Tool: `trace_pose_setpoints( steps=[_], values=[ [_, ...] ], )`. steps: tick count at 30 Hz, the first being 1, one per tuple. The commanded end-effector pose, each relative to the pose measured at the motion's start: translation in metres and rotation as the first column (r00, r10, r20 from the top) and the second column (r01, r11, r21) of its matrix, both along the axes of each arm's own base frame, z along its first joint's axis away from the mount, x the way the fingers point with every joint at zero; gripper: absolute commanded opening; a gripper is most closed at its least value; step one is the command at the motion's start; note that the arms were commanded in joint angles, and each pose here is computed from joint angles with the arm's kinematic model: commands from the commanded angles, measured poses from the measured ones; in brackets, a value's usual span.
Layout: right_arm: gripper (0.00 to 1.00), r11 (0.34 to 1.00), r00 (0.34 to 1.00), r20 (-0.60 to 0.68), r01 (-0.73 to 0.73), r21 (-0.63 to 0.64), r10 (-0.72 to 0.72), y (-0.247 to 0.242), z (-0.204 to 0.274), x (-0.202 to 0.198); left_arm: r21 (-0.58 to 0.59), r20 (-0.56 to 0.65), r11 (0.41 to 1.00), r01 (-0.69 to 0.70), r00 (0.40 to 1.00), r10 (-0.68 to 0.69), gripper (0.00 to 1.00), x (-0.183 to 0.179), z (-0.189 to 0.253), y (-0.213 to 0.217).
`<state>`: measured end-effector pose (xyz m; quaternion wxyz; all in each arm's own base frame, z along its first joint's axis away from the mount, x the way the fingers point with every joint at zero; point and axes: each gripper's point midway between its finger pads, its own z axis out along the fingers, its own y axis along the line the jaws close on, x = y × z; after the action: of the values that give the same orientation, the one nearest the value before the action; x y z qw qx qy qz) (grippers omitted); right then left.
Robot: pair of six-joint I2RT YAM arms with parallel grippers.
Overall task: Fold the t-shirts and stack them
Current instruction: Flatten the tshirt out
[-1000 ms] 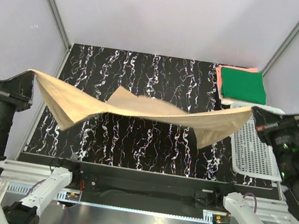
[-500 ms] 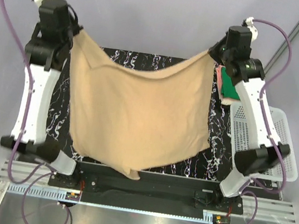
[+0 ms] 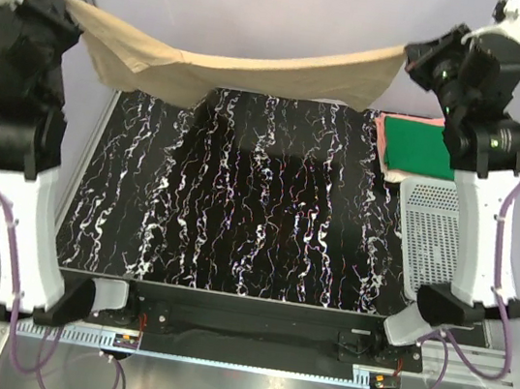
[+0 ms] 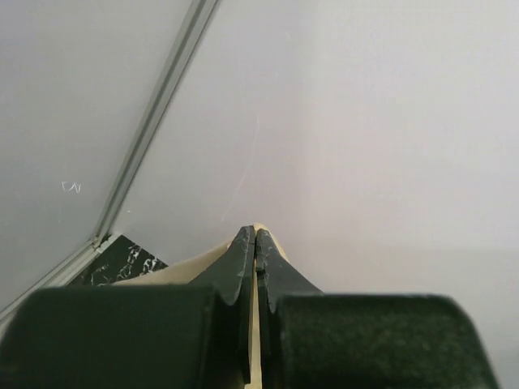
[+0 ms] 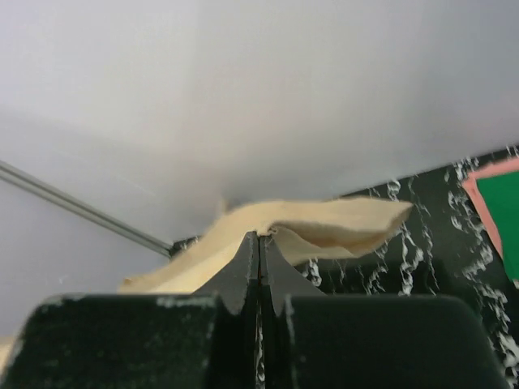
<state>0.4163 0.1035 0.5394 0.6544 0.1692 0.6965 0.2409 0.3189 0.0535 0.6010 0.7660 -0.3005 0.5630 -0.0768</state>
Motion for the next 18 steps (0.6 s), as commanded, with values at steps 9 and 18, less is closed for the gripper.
trace_pose_setpoints(
  steps=[9, 18],
  values=[
    [0.00, 0.995, 0.957, -0.272, -0.102, 0.014, 0.102, 0.010, -0.184, -0.049, -0.079, -0.321, 0.990, 0.112, 0.938, -0.132, 0.00, -0.038, -0.216, -0.025],
    [0.00, 0.971, 0.801, -0.552, -0.224, 0.082, 0.232, 0.026, -0.344, -0.105, -0.202, -0.633, 0.979, -0.031, 0.767, -0.106, 0.00, -0.085, -0.395, -0.021]
  ],
)
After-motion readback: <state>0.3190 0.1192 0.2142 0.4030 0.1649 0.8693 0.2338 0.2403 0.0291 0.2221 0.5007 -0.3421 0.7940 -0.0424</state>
